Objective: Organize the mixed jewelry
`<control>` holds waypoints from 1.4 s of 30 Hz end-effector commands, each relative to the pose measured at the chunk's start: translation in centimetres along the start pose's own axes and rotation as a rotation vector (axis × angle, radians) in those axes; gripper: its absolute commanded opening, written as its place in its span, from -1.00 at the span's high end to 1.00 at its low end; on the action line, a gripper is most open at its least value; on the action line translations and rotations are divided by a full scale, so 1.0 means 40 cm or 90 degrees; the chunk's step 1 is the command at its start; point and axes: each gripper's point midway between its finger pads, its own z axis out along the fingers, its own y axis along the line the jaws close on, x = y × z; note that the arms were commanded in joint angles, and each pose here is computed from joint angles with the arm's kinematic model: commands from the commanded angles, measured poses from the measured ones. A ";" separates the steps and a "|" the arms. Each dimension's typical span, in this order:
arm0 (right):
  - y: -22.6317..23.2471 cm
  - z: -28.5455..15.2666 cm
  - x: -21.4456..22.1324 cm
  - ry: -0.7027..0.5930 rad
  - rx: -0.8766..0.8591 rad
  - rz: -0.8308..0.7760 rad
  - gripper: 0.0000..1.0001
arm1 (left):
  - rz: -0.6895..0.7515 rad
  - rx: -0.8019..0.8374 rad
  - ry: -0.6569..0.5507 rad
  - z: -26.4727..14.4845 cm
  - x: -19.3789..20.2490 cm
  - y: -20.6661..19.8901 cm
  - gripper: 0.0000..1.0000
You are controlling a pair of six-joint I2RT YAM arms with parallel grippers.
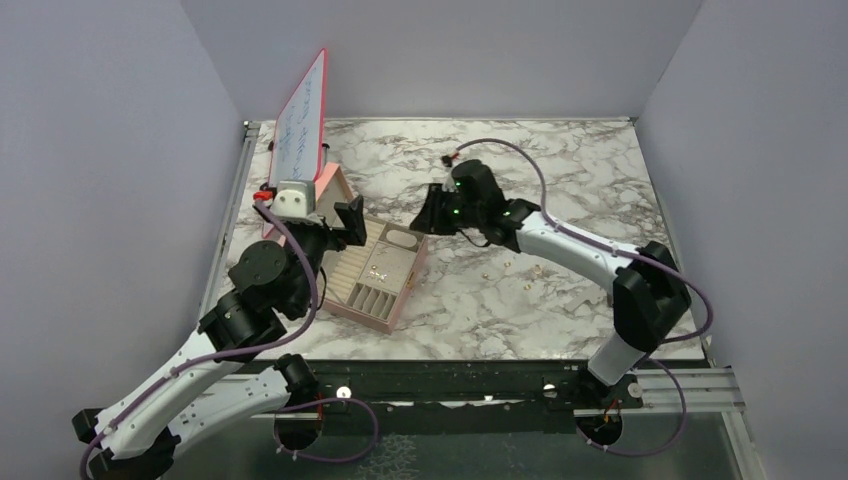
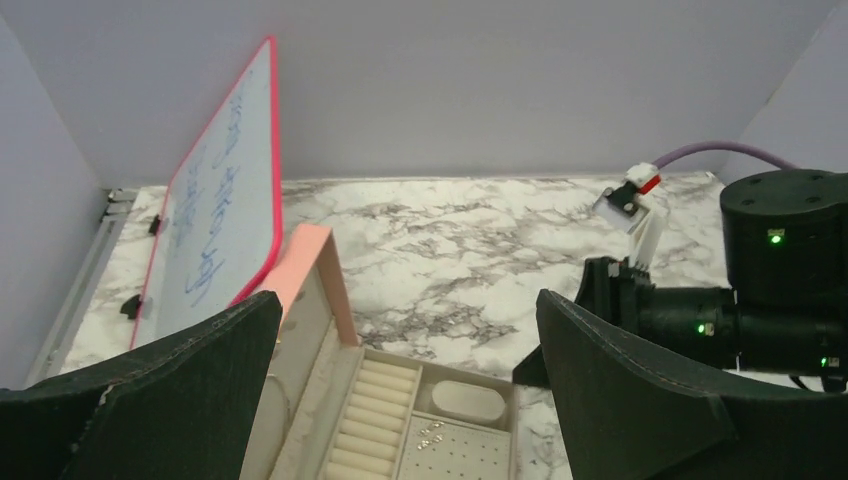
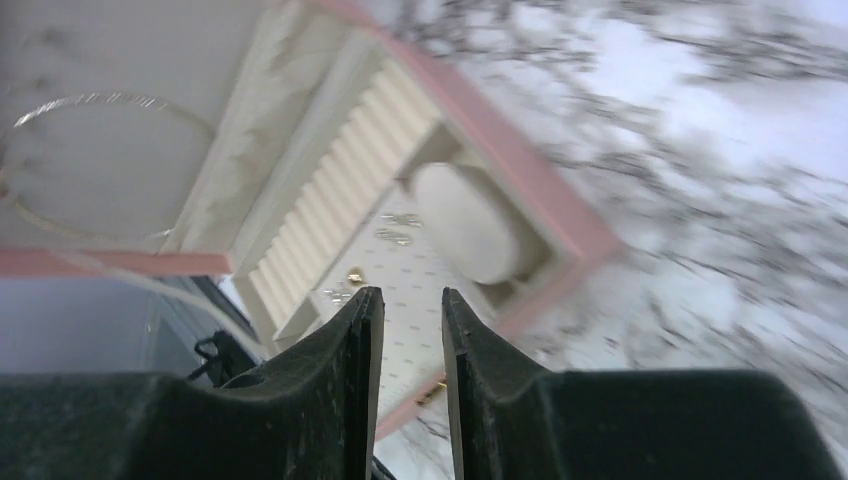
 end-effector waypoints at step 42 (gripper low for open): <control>-0.494 -0.158 0.271 0.134 0.323 -0.055 0.31 | -0.136 0.284 0.434 0.091 0.465 -0.433 -0.55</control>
